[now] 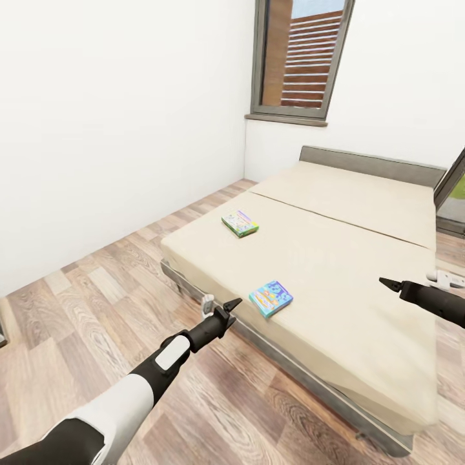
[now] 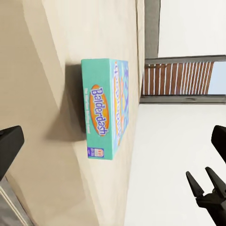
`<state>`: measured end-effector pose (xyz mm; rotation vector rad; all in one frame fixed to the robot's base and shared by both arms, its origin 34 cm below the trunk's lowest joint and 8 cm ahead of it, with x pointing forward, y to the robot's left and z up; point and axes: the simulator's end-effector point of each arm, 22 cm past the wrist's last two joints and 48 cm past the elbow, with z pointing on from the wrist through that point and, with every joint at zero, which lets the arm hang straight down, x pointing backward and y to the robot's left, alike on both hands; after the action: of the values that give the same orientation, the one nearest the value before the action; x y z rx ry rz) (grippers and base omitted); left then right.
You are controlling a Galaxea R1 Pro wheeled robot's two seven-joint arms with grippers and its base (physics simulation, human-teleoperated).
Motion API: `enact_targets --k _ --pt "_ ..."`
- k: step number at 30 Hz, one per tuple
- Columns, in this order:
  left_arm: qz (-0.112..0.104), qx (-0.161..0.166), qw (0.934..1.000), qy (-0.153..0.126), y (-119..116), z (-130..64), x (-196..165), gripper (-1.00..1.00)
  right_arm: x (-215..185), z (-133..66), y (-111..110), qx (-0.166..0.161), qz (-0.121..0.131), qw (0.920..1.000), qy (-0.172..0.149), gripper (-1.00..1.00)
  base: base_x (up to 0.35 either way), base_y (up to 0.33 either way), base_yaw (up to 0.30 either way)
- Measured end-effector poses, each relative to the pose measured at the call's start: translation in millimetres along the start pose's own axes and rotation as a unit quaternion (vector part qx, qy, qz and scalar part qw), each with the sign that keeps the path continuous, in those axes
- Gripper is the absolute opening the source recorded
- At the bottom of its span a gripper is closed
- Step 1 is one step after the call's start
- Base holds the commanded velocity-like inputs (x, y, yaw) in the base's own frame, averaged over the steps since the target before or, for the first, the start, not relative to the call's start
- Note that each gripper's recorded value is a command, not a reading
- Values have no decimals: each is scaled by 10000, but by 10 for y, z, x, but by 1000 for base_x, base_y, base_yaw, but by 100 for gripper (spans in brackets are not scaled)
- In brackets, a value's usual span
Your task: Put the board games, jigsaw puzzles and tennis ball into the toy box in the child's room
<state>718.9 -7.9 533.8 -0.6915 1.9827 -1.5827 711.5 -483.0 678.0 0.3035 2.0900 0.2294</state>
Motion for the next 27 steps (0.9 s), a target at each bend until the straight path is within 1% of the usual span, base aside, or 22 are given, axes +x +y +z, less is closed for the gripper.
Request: enact_targets --k 6,17,21,27 --pt "-12 -34 10000 1 28 -4 3 100 -2 -2 -1 1 -3 10000 -1 100 0 0 -176" --pt "-13 -88 10000 -9 77 -27 -15 100 -7 -6 -5 6 -4 10000 -5 100 0 0 -236" --pt "-28 -138 9999 -11 123 -43 -15 100 -9 -6 -7 8 -5 10000 -6 100 0 0 -150" --pt "-45 -175 9998 -19 155 -55 -18 100 -11 -8 -8 8 -6 10000 -8 100 0 0 -78"
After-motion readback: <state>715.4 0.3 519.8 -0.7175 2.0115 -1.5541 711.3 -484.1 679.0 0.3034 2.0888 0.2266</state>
